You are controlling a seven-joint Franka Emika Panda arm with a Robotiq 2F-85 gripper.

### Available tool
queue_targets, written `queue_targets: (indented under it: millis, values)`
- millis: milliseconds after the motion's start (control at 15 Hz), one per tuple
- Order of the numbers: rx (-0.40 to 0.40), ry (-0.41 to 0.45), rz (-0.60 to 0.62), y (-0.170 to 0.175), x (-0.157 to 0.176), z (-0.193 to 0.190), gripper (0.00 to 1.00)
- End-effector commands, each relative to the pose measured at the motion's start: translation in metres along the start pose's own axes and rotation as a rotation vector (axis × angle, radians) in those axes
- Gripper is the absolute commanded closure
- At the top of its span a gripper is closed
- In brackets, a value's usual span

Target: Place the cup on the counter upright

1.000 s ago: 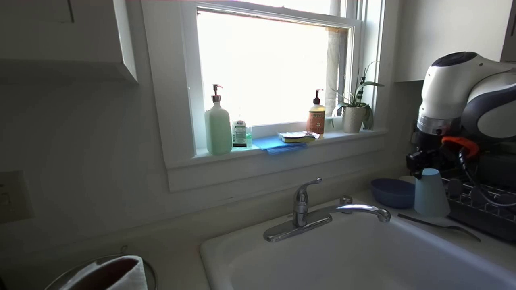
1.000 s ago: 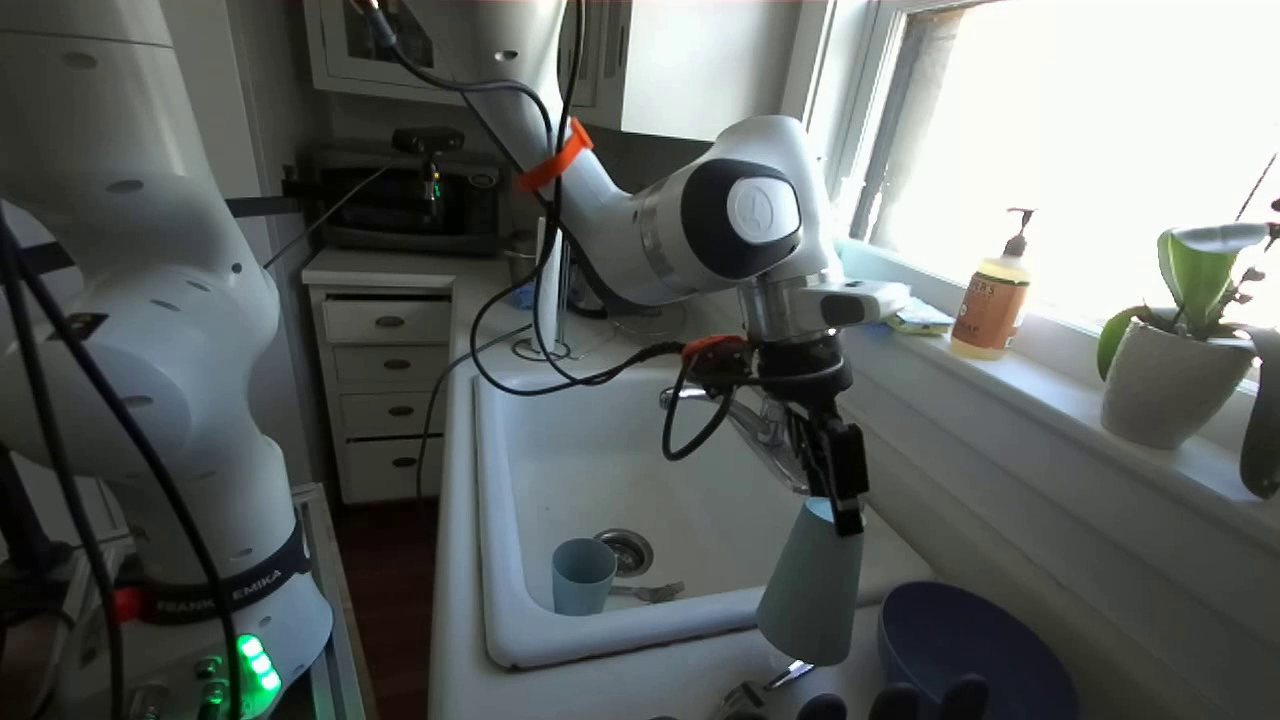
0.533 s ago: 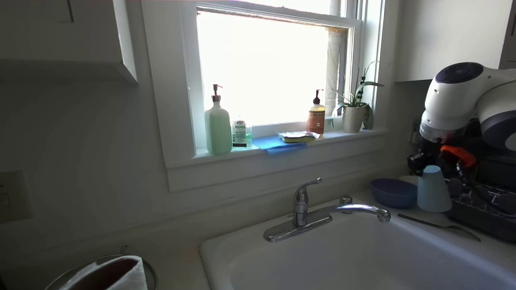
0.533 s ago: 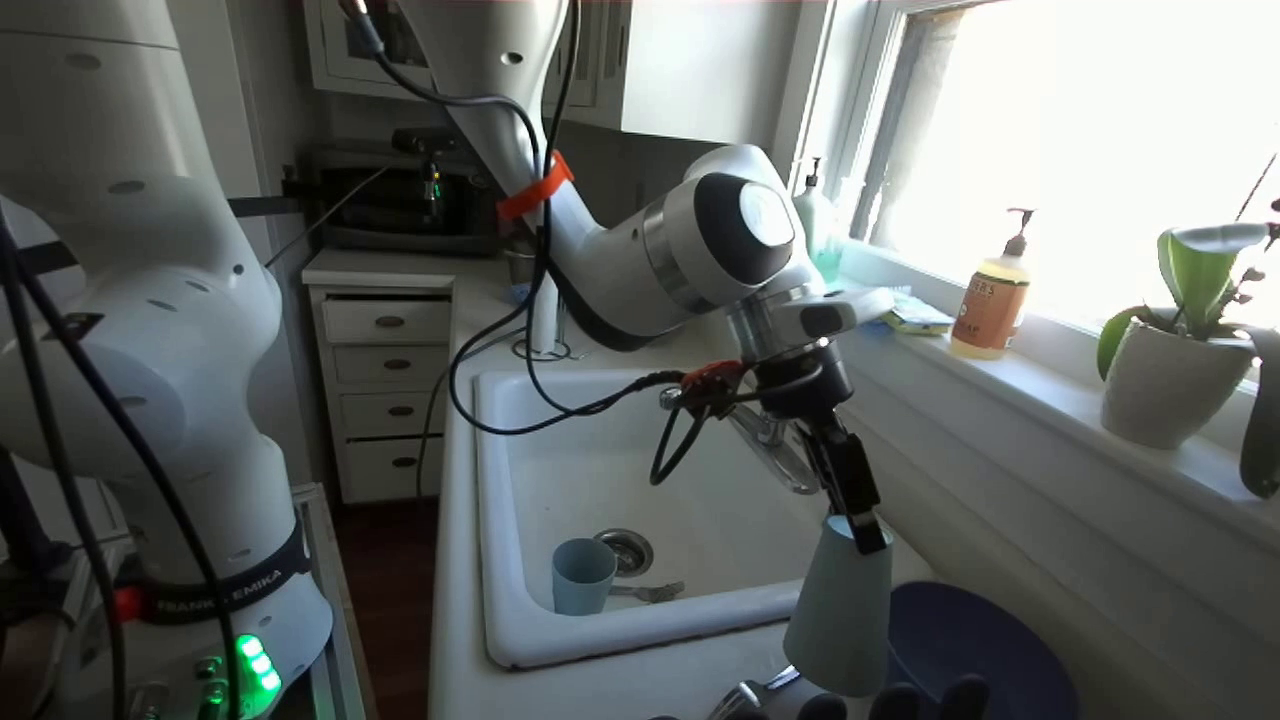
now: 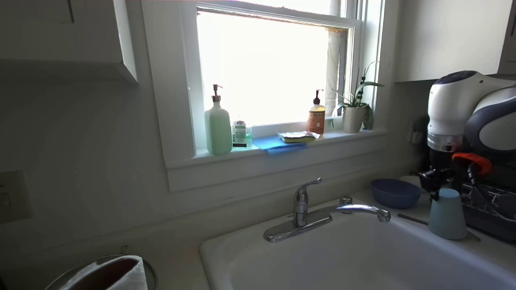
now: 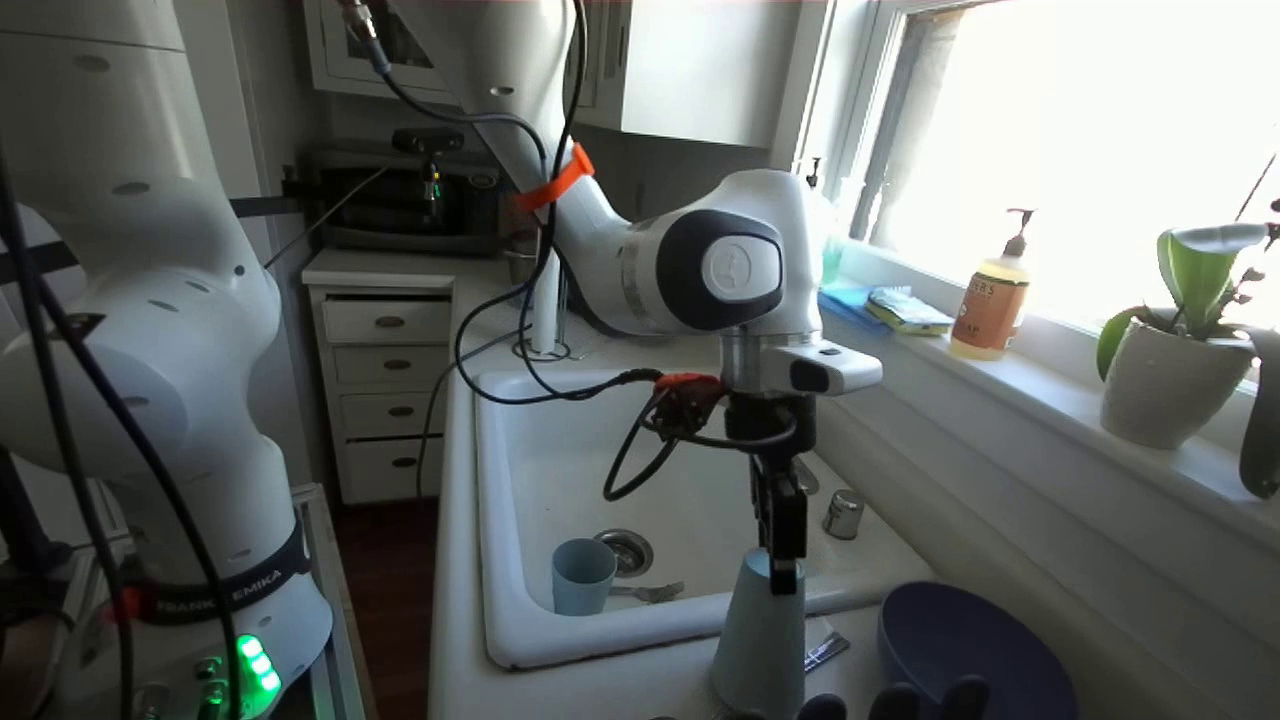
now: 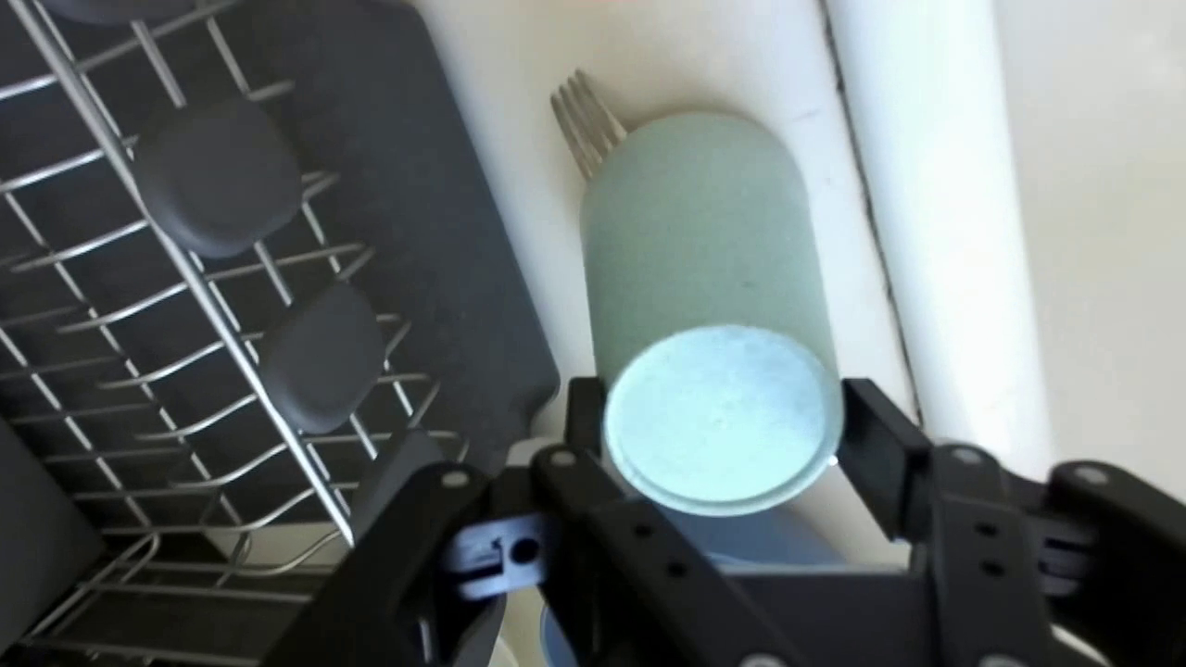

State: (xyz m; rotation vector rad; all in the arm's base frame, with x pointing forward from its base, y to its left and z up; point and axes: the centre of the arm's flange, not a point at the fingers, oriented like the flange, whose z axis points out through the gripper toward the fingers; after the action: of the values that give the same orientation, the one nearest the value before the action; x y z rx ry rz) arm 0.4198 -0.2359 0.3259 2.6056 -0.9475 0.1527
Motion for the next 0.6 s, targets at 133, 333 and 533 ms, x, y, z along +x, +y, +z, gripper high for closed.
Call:
queue_targets:
  millis: [133, 333, 533]
  values:
    - [0.069, -0.226, -0.062, 0.016, 0.021, -0.023, 0.6]
    - [0.061, -0.309, -0.083, 0.021, 0.027, -0.029, 0.6]
    - [0.039, -0.428, -0.094, 0.027, 0.031, -0.025, 0.6]
